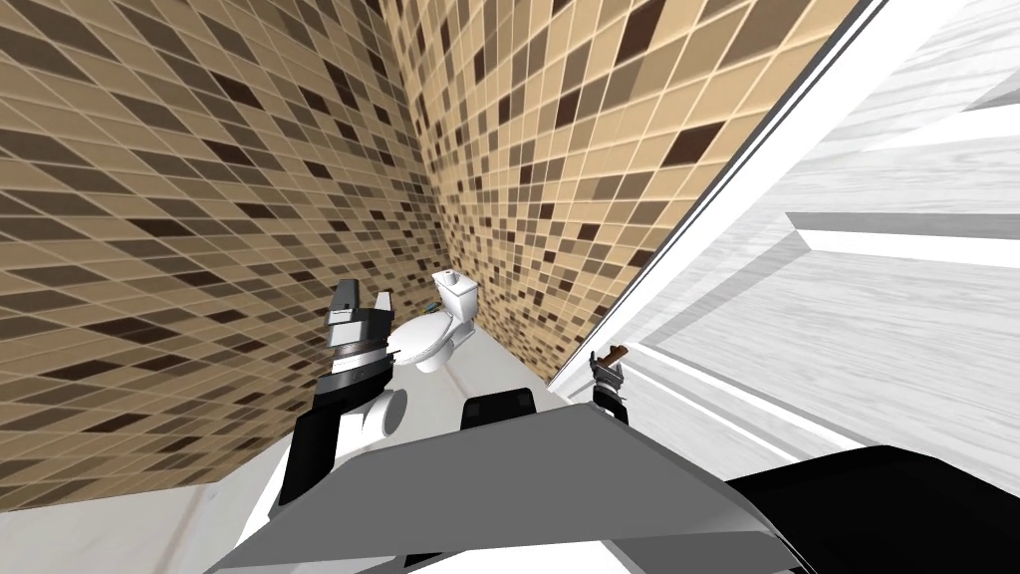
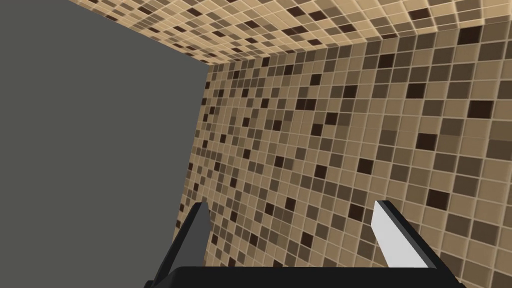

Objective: Pull the door open

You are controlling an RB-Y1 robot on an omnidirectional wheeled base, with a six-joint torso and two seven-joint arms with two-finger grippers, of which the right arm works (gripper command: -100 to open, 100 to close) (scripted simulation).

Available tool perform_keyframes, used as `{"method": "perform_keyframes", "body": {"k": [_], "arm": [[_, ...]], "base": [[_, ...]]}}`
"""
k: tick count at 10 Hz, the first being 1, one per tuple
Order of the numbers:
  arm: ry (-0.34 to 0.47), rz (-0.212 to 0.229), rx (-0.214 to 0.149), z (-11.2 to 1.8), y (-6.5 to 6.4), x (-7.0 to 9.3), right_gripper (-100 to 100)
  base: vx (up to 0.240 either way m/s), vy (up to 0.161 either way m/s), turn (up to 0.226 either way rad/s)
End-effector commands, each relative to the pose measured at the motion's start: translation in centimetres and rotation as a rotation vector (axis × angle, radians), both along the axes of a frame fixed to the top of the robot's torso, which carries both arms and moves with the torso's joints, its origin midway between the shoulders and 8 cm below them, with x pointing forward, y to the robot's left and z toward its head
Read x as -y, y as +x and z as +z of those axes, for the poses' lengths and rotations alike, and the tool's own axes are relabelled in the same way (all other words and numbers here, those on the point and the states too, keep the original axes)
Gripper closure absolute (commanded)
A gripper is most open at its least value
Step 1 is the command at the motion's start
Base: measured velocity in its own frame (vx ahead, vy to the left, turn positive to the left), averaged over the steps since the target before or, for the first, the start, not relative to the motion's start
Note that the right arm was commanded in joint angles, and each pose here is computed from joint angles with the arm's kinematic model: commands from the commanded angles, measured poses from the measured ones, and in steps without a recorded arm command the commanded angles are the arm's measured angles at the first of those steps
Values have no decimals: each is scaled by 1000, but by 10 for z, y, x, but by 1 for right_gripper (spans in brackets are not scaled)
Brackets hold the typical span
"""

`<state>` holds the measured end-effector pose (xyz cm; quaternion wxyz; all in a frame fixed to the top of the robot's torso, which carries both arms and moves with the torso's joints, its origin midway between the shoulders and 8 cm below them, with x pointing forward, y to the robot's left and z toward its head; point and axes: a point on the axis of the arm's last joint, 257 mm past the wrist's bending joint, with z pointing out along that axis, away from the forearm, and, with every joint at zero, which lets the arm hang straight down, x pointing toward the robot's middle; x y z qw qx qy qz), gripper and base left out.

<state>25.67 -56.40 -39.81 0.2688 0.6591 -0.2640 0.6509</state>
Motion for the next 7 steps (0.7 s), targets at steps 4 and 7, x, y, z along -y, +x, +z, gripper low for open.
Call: {"method": "perform_keyframes", "body": {"k": [4,7], "arm": [[-6,-3,2,3,1,3,100],[-8,16,5,4,3,-1,100]], "base": [[-11,6,-4],[-32,26,6]]}}
